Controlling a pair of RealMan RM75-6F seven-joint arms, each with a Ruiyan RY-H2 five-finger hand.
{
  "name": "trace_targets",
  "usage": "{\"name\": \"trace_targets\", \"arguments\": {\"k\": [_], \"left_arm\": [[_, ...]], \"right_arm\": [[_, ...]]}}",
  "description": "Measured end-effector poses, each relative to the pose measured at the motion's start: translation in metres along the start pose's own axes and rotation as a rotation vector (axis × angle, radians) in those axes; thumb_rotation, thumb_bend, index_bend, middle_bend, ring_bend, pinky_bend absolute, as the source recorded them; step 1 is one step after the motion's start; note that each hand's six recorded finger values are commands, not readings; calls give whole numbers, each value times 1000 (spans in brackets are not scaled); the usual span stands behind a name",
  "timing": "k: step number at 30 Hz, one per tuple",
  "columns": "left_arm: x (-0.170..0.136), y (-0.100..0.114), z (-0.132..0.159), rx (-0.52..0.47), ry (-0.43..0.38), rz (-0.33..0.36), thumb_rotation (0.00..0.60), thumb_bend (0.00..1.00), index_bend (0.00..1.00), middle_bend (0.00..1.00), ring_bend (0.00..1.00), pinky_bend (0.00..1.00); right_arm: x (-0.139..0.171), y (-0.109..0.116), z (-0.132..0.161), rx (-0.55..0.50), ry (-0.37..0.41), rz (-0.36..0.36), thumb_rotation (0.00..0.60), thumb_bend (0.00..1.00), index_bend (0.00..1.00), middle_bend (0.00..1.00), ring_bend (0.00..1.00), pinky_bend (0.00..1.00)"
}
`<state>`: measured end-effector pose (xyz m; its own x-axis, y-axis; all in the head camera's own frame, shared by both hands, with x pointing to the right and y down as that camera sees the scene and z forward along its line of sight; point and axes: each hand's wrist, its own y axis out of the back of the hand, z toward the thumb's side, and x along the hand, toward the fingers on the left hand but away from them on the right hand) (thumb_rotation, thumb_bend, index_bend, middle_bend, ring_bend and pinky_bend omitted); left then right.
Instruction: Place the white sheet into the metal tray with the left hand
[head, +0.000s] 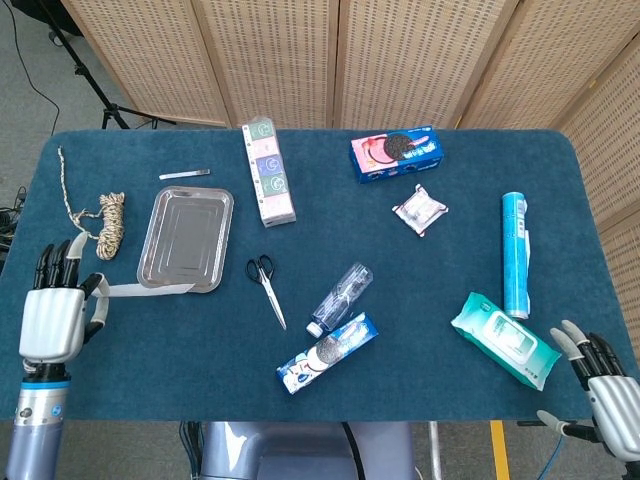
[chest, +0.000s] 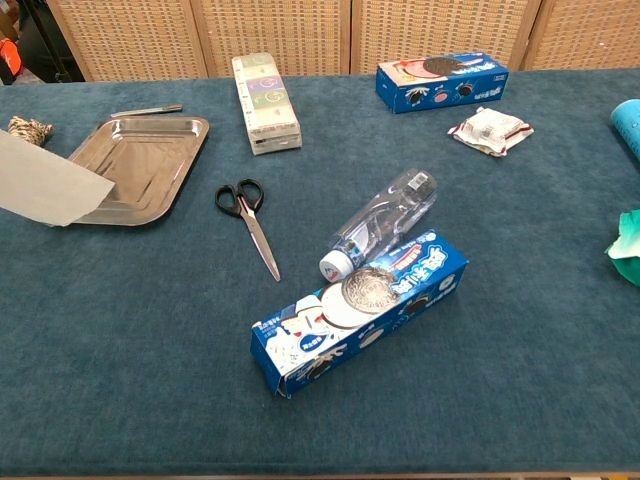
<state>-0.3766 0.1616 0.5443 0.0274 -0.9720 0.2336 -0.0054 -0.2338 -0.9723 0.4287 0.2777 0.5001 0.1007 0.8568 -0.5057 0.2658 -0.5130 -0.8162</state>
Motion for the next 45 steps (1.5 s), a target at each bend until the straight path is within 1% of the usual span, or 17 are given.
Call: {"name": "trace_targets", "arguments": {"k": [5,12,17,21,24,26,28,33,34,39,45], "left_arm": [[16,6,-2,19,10,25,600,449,650,0,0,0],[41,10,-14,58,57,56,600,452,661,0,0,0],[48,15,-18,56,77,91,600,452,667,0,0,0],[53,21,-21,58,86,136,600,452,667,0,0,0],[54,21,-20,54,85,143,600,452,668,0,0,0],[53,16,-19,55,82,132,600,452,668,0,0,0],[49,7,-17,57,78,105,600,452,667,0,0,0],[39,-26,-13,72,76,7,600,457,668,0,0,0],[38,-30,-12,75,75,-3,600,459,669,0,0,0],[38,-48,-6,71,74,-37,600,464,672,0,0,0],[44,-59,-1,82,89,-62,600,464,672,0,0,0]], "right_arm": [[0,1,-1,-4,-2,-2,600,0,0,0,0,0],[-1,-1,0,2,2,6,600,0,0,0,0,0],[-2,-2,0,5,2,9,600,0,0,0,0,0],[-2,-3,1,7,3,12,600,0,0,0,0,0],[-2,-3,1,7,3,11,600,0,0,0,0,0],[-2,-3,1,7,2,12,600,0,0,0,0,0],[-2,-3,1,7,1,13,600,0,0,0,0,0],[-3,-4,1,8,-1,15,600,0,0,0,0,0],[-3,-4,1,8,0,15,600,0,0,0,0,0],[-3,-4,0,6,-1,16,600,0,0,0,0,0],[-3,-3,0,5,0,16,600,0,0,0,0,0]]}}
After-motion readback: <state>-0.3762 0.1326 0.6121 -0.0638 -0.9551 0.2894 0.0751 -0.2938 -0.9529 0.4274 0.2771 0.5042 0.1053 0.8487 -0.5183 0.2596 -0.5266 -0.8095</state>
